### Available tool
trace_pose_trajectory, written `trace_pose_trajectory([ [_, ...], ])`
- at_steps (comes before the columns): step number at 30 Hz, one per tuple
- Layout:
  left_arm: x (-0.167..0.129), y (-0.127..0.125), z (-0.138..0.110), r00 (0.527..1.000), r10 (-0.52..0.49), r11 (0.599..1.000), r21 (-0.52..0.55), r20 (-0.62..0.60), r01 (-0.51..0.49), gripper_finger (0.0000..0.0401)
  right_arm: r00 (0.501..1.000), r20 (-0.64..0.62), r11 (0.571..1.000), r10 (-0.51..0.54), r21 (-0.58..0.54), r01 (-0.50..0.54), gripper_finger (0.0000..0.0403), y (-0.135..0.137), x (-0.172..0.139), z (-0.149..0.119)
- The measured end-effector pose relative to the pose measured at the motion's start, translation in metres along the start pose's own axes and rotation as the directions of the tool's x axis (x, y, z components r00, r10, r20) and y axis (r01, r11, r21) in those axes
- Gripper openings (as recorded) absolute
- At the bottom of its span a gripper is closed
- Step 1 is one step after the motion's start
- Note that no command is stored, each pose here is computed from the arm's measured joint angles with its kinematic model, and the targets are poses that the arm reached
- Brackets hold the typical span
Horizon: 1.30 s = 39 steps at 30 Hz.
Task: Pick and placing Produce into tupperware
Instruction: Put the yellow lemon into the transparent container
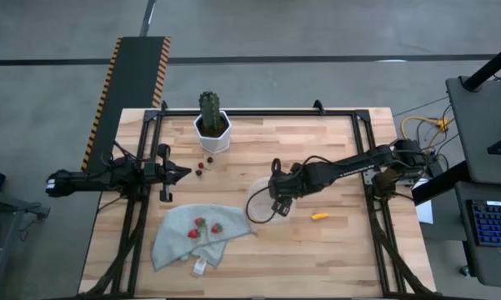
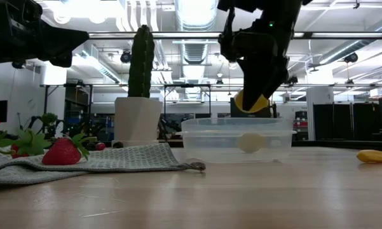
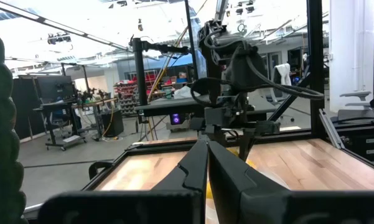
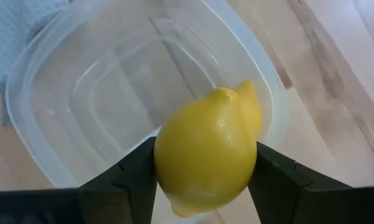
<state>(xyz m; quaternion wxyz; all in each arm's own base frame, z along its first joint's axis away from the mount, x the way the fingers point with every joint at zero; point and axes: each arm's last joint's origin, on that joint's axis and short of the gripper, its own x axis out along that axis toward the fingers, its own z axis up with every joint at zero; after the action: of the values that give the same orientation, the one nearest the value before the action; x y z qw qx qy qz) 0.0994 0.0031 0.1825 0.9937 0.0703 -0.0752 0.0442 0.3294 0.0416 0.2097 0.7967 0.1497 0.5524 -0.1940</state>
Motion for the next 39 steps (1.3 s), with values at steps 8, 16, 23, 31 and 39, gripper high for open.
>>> trace_pose_trajectory([
  [8, 0.000, 0.000, 0.000, 1.000, 0.000, 1.000, 0.000, -0.001, 0.000, 0.0000, 1.000, -0.017, 1.000, 0.022, 0.007, -0.022, 0.0193, -0.004, 0.010, -0.004],
  [16, 0.000, 0.000, 0.000, 1.000, 0.000, 1.000, 0.000, -0.001, 0.000, 0.0000, 0.996, -0.018, 0.996, 0.087, 0.037, -0.086, 0.0193, -0.004, 0.023, -0.012],
  [23, 0.000, 0.000, 0.000, 1.000, 0.000, 1.000, 0.000, -0.001, 0.000, 0.0000, 0.993, -0.035, 0.993, 0.115, 0.041, -0.113, 0.0193, -0.006, 0.030, -0.018],
  [31, 0.000, 0.000, 0.000, 1.000, 0.000, 1.000, 0.000, -0.002, 0.000, 0.0000, 0.993, -0.032, 0.993, 0.116, 0.036, -0.115, 0.0193, -0.006, 0.030, -0.017],
  [39, 0.000, 0.000, 0.000, 1.000, 0.000, 1.000, 0.000, -0.002, 0.000, 0.0000, 0.993, -0.032, 0.993, 0.116, 0.034, -0.115, 0.0219, -0.006, 0.030, -0.018],
])
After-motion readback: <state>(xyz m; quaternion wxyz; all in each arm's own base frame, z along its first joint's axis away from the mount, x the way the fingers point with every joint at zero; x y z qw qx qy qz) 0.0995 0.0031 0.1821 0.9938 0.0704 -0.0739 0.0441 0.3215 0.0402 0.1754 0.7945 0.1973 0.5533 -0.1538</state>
